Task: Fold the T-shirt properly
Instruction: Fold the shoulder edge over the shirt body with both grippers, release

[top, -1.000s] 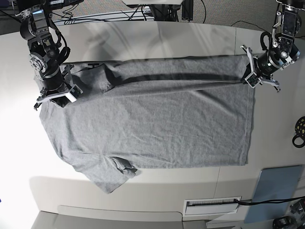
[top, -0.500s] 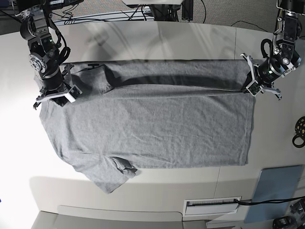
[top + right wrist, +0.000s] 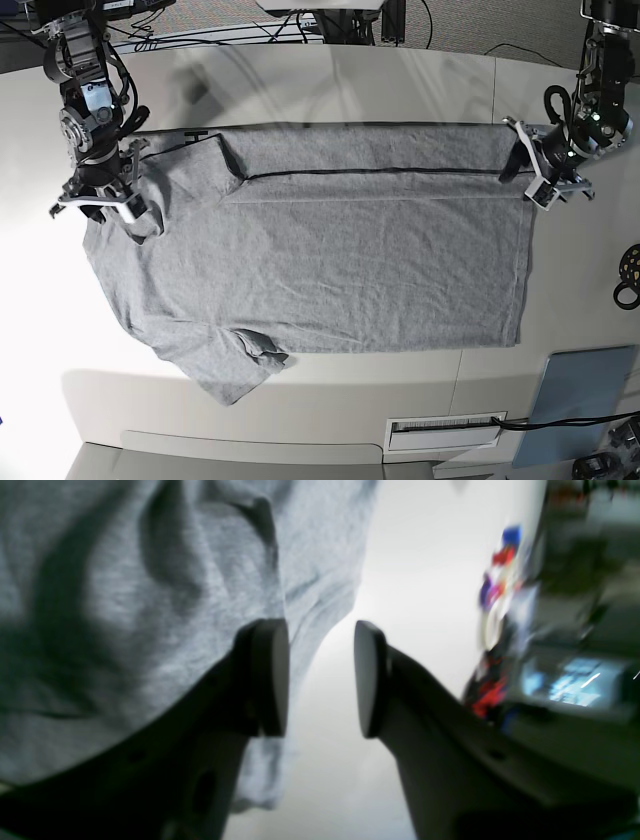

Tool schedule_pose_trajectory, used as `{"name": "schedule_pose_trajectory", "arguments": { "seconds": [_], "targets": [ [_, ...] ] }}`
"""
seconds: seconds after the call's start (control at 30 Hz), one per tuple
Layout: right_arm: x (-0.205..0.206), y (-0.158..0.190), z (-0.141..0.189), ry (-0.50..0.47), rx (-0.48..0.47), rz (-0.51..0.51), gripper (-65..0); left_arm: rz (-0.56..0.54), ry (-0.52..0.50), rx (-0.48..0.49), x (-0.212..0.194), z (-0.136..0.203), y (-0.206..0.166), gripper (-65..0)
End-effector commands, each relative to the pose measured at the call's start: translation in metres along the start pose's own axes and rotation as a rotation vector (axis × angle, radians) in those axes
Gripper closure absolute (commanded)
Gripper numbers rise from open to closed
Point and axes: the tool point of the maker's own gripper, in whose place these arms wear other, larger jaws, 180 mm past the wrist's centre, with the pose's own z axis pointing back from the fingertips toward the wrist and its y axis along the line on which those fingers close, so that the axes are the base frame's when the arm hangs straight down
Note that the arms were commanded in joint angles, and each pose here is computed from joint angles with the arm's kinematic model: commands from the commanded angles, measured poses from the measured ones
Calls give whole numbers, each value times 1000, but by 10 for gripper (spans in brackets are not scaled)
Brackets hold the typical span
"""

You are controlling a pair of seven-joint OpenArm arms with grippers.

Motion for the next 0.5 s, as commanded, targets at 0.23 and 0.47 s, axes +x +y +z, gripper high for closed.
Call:
{"name": "schedule_pose_trajectory", "arguments": {
  "seconds": [0.23, 0.47],
  "targets": [
    [-22, -16, -11, 55, -55, -124, 0, 248, -23, 88, -17, -15, -16, 0],
    [-49, 23, -19, 130, 102, -242, 0, 400, 43, 37, -46, -29, -45, 0]
  ]
}}
